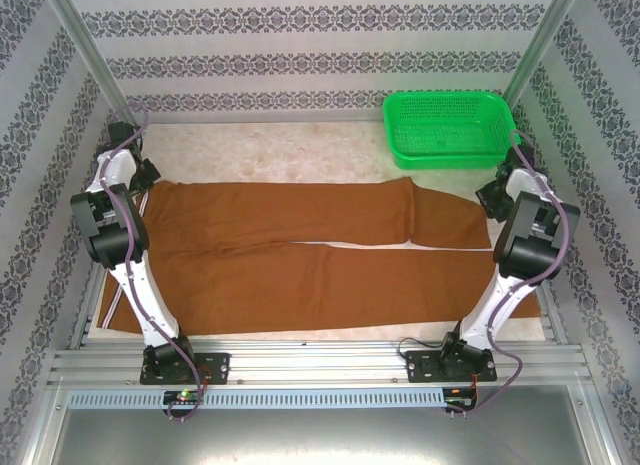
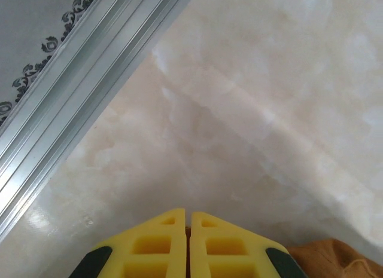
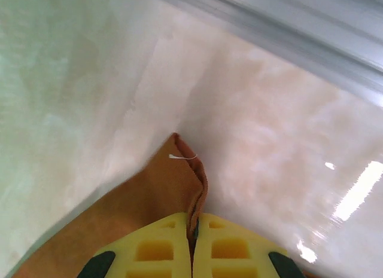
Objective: Roll up the long pants
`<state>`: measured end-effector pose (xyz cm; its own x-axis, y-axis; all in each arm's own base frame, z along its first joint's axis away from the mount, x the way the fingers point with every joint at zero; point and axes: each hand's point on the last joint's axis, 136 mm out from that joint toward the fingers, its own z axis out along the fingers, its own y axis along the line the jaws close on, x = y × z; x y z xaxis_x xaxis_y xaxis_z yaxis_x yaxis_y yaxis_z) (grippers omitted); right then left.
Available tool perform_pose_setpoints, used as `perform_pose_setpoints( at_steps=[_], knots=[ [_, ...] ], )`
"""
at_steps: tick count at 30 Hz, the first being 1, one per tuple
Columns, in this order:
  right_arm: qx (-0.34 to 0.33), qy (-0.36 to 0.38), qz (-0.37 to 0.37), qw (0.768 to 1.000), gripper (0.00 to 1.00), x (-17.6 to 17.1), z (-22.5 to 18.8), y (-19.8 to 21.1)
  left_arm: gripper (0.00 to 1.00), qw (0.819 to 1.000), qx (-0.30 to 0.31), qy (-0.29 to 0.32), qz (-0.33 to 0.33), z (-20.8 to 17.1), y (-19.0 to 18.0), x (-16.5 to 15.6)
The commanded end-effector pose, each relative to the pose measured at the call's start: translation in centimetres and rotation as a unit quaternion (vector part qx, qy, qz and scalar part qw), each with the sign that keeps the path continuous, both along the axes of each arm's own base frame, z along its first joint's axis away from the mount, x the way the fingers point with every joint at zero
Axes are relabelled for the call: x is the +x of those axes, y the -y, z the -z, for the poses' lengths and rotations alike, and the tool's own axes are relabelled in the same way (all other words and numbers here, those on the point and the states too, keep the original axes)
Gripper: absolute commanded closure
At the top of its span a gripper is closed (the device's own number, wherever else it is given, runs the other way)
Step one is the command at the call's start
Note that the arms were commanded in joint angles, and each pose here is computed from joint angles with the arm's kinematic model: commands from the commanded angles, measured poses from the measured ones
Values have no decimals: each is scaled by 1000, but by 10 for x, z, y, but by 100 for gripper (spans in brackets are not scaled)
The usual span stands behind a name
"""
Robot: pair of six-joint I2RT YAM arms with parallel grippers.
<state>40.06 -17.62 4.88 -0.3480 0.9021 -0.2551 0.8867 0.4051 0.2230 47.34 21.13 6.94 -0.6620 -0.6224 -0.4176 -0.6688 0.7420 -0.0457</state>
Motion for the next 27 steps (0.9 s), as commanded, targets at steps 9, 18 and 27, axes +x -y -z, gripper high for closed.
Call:
perform_pose_setpoints(
  at_steps=[9, 18, 27],
  knots=[
    [-52, 84, 40, 994, 100, 17, -61, 60, 100, 993, -9, 89, -82, -68, -10, 42],
    [-121, 129, 20, 984, 100, 40, -119, 86, 100, 987, 22, 116, -110, -108, -27, 50],
    [-209, 223, 59, 950, 100, 7, -144, 88, 100, 969, 85, 178, -151, -167, -43, 16]
  ],
)
